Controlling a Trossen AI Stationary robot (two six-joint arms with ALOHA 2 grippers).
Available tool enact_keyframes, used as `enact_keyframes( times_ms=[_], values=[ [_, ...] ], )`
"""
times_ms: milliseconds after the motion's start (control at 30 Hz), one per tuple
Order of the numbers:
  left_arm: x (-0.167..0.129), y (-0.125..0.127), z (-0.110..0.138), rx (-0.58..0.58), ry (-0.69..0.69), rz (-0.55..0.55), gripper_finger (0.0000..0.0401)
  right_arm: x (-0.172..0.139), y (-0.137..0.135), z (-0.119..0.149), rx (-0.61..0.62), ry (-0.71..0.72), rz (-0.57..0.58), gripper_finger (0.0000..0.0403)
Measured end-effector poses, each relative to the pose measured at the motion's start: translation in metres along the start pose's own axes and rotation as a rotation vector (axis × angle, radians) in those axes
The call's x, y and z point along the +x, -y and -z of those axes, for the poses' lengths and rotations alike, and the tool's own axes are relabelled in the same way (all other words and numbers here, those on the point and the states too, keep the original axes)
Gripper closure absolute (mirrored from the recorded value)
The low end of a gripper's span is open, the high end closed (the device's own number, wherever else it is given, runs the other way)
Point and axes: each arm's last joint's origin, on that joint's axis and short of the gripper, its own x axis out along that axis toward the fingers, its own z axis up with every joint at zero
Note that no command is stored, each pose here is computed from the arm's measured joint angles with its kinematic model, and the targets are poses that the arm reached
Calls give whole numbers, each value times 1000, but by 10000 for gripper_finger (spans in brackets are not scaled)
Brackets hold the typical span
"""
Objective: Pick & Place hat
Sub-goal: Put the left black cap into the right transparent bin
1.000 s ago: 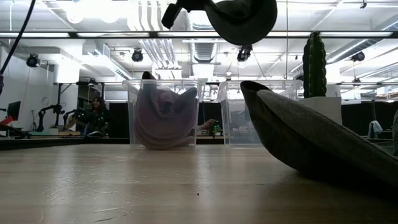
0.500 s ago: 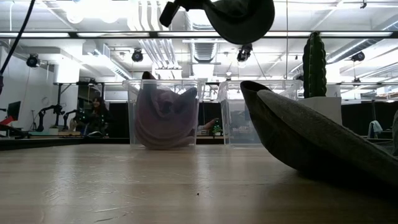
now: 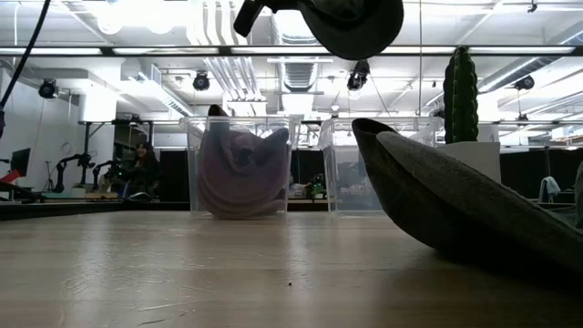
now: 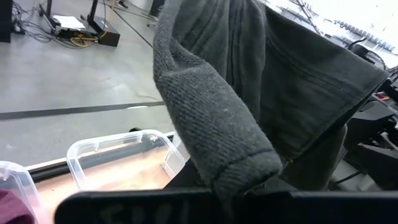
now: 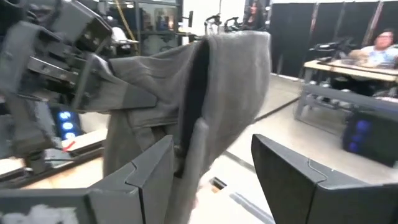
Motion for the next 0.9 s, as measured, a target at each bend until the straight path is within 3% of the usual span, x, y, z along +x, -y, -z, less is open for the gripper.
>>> enact_keyframes(
  times_ms=[333,567,900],
  values=[
    [2,0,1,-1,4,1,396,3,2,-2,36,1,-62,193],
    [-3,6,4,-6,-2,28,396,11,8,-3,56,8,-42,193],
    [-3,7,6,13,-7,30,396,23,6,-7,101,38,-189,193]
  ],
)
